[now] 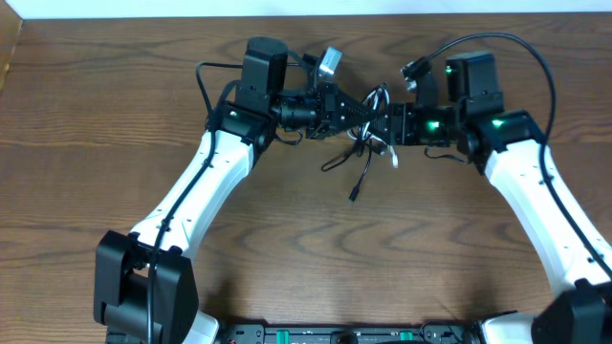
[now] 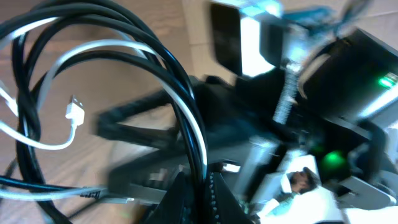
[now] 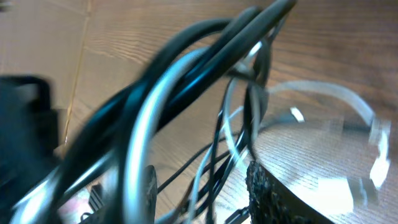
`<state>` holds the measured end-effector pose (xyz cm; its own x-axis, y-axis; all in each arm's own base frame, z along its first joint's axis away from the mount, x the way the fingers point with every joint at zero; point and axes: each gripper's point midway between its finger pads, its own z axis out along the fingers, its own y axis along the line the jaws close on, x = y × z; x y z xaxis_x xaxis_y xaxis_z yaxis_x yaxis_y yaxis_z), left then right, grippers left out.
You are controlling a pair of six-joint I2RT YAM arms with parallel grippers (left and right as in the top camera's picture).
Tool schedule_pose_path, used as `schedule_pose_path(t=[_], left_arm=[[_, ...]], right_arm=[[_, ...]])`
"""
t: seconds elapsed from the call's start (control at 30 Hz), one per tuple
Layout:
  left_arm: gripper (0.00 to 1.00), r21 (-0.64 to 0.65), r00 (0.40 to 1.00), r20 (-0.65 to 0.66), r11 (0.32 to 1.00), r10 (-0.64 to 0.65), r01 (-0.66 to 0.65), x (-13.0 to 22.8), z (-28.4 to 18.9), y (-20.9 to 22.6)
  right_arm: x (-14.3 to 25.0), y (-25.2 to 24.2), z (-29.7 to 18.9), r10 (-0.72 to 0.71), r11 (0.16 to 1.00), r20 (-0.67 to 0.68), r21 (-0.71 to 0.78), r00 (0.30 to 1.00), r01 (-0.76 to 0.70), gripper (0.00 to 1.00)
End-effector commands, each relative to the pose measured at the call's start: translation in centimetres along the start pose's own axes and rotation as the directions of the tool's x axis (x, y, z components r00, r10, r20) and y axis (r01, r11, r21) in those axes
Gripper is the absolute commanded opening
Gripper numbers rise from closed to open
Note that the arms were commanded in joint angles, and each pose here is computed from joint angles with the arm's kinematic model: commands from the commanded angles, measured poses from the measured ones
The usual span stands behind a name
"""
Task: Untangle cables
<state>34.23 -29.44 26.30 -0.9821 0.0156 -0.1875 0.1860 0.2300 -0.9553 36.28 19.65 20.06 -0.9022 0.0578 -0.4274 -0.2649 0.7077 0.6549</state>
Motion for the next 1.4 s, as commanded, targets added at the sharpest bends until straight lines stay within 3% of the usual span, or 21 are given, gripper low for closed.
schedule_pose_path(t=[0.0, 0.17, 0.27, 0.37, 0.43, 0.5, 0.6, 0.67, 0.73, 0.83, 1.0, 1.17, 1.3, 1.37], left_arm=[[0.08, 0.065, 0.999, -0.050, 0.998, -0.010, 0.013, 0.7, -0.3, -2.1], [0.08, 0.077, 0.998, -0.067, 0.997, -0.016, 0.021, 0.9, -0.3, -2.3], [0.08, 0.076, 0.998, -0.065, 0.997, -0.015, 0.019, 0.9, -0.3, -2.3], [0.08, 0.075, 0.998, -0.047, 0.996, 0.051, -0.047, 0.6, -0.6, -2.1], [0.08, 0.063, 0.991, -0.027, 0.990, 0.131, -0.129, 0.2, -1.0, -1.6], [0.07, -0.003, 0.992, 0.001, 0.992, 0.125, -0.125, -0.1, -1.3, 0.0], [0.08, -0.238, 0.997, 0.059, 0.971, 0.054, -0.039, -0.2, -2.3, 5.1], [0.07, -0.376, 0.997, 0.071, 0.927, 0.042, -0.013, 0.2, -3.1, 7.9], [0.08, -0.459, 0.997, 0.066, 0.889, 0.048, -0.012, 0.7, -3.8, 9.6], [0.07, -0.480, 0.997, 0.037, 0.876, 0.069, -0.043, 1.1, -4.1, 10.0], [0.08, -0.494, 0.994, 0.001, 0.865, 0.108, -0.094, 1.4, -4.5, 10.4], [0.07, -0.623, 0.997, 0.058, 0.782, 0.046, 0.000, 1.2, -7.7, 13.3], [0.08, -0.702, 0.996, 0.082, 0.710, 0.019, 0.044, 1.4, -10.7, 15.4], [0.08, -0.744, 0.995, 0.103, 0.664, -0.001, 0.078, 1.6, -12.4, 16.4]], right_arm=[[-0.8, -0.7, 0.4, 0.031, 0.999, 0.025, 0.034, 0.999, -0.032, 0.42], [-2.0, -1.4, 0.3, 0.040, 0.996, 0.080, 0.074, 0.996, -0.046, 0.41], [-2.7, -2.5, 0.1, 0.063, 0.988, 0.120, 0.131, 0.991, -0.078, 0.27], [-3.2, -3.9, -0.5, 0.066, 0.977, 0.152, 0.190, 0.986, -0.095, 0.01], [-3.7, -4.4, -1.3, 0.065, 0.974, 0.174, 0.203, 0.983, -0.100, 0.01], [-4.6, -5.2, -3.0, 0.056, 0.969, 0.220, 0.225, 0.974, -0.106, 0.01], [-6.0, -7.1, -7.5, 0.054, 0.938, 0.337, 0.307, 0.940, -0.164, 0.01], [-6.4, -8.9, -10.5, 0.037, 0.885, 0.411, 0.409, 0.911, -0.221, 0.01], [-6.2, -11.5, -13.4, -0.008, 0.776, 0.464, 0.562, 0.886, -0.287, 0.01], [-5.2, -14.4, -16.5, -0.056, 0.600, 0.485, 0.715, 0.873, -0.358, 0.01], [-3.4, -17.5, -19.2, -0.079, 0.373, 0.459, 0.837, 0.885, -0.401, 0.01], [-1.8, -20.1, -22.1, -0.092, 0.135, 0.458, 0.886, 0.884, -0.445, 0.01], [-1.5, -21.3, -22.2, -0.068, 0.102, 0.458, 0.887, 0.887, -0.450, 0.01], [-1.4, -21.6, -21.2, -0.036, 0.141, 0.453, 0.885, 0.891, -0.444, 0.01]])
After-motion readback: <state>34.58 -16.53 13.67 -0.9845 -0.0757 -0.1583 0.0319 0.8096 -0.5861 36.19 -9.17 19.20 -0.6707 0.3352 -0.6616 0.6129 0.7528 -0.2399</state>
